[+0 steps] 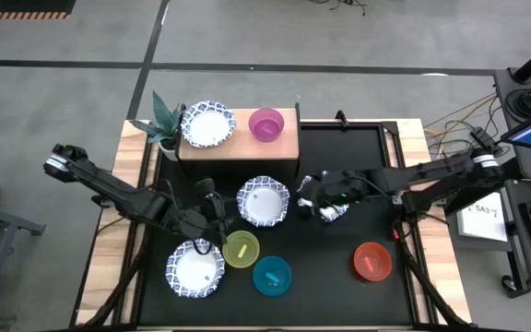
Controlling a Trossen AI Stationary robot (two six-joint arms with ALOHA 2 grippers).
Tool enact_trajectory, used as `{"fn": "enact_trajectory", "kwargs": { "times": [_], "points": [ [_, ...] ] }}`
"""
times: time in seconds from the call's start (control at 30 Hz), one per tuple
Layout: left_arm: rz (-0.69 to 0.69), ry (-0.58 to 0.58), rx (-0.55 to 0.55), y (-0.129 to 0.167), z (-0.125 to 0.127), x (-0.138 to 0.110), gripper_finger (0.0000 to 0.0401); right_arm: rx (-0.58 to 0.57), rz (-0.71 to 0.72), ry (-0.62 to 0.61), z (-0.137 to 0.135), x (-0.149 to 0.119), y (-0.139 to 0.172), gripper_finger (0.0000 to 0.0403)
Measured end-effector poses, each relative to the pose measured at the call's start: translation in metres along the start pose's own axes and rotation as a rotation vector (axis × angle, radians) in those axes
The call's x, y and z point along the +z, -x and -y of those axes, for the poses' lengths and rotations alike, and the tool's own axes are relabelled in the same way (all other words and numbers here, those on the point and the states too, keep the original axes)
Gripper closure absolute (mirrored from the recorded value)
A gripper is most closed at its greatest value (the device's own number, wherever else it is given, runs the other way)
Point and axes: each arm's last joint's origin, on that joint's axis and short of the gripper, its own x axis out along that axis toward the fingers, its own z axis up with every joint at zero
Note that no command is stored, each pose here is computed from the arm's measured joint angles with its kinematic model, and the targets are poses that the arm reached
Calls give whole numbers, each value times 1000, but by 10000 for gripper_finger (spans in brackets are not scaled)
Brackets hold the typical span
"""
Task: Place and stack bowls onto a shelf
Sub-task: Stack the white patterned bowl on top of the white patterned bowl on the shelf
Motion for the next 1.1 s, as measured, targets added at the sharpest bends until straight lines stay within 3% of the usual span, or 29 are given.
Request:
{"fn": "enact_trajectory", "kwargs": {
  "times": [0.23,0.5,0.77,0.93,1.1],
  "points": [
    [-23,2,5,-23,25,18,207,29,118,30,-1,-45,24,284],
    [-154,-134,51,-67,47,24,207,59,202,47,2,-69,47,294],
    [-391,-118,-220,-117,51,17,218,129,272,28,2,-93,52,296],
    [-534,-164,-188,-139,47,11,233,160,270,4,1,-96,54,300],
    [-571,-190,-173,-152,44,7,240,190,287,-5,1,-94,59,305]
  ]
}}
